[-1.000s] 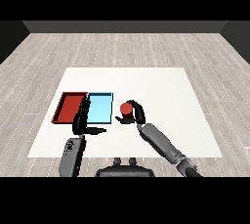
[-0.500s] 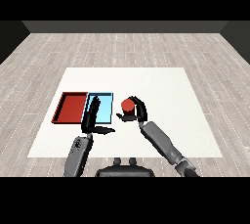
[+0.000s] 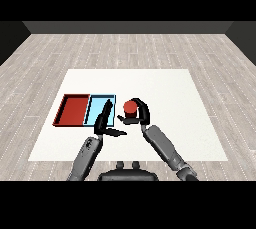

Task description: Pick the red can and put it in the red box

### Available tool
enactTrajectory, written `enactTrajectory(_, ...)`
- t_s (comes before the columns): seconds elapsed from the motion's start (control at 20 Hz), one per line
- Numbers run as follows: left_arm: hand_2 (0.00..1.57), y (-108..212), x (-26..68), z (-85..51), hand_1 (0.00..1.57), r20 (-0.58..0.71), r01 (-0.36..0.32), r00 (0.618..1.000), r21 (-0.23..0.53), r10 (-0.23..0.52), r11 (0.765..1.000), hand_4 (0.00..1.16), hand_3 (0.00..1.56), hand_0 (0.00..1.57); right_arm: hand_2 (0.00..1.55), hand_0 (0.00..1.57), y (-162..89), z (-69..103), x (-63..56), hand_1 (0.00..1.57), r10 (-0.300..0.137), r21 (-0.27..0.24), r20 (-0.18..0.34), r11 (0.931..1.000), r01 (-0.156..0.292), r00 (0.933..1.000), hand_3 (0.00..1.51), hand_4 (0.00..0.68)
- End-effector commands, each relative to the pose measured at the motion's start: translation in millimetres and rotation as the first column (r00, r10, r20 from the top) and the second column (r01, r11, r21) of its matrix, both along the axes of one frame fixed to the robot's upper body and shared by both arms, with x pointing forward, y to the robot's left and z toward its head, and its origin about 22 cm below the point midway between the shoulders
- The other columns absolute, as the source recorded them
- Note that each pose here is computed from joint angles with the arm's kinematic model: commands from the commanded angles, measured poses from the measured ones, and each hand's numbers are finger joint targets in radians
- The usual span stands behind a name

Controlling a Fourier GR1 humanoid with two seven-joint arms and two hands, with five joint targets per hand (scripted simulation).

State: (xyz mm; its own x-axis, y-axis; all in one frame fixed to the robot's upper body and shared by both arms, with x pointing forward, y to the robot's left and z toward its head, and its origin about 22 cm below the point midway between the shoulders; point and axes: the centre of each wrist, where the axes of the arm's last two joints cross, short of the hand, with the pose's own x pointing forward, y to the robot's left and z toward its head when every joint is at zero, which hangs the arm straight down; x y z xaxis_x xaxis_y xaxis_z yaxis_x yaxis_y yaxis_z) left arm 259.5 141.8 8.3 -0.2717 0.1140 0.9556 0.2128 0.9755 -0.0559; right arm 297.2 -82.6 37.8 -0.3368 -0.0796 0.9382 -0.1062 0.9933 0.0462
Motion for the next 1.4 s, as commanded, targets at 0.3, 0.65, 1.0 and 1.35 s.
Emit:
enactTrajectory(0.3, 0.00, -17.0, 8.3, -20.4, 0.00, -0.068, 0.050, 0.996, -0.014, -0.050, 0.999, 0.00, 0.00, 0.00, 1.45, 1.46, -0.3, -11.0, 1.0, 1.46, 0.015, 0.006, -0.002, 0.9999, -0.015, 0.9999, 1.38, 0.634)
enactTrajectory(0.65, 0.00, -30.5, 32.4, -27.5, 0.00, -0.074, 0.056, 0.996, 0.000, -0.056, 0.998, 0.00, 0.00, 0.00, 1.43, 1.45, 10.2, 16.1, -4.7, 1.45, 0.021, 0.007, 0.016, 0.9998, -0.021, 0.9997, 1.38, 0.641)
enactTrajectory(1.0, 0.00, -41.4, 4.7, -45.2, 0.00, -0.104, 0.086, 0.990, -0.040, -0.090, 0.995, 0.00, 0.00, 0.00, 1.44, 1.45, 29.6, 11.6, -10.7, 1.45, 0.065, 0.042, 0.006, 0.9970, -0.065, 0.9979, 1.38, 0.624)
enactTrajectory(1.35, 0.00, -54.1, 24.4, -19.9, 0.00, -0.093, 0.114, 0.989, -0.033, -0.116, 0.993, 0.00, 0.00, 0.00, 1.45, 1.49, 38.0, 9.3, -14.1, 1.49, 0.093, 0.046, 0.004, 0.9946, -0.093, 0.9956, 1.38, 0.617)
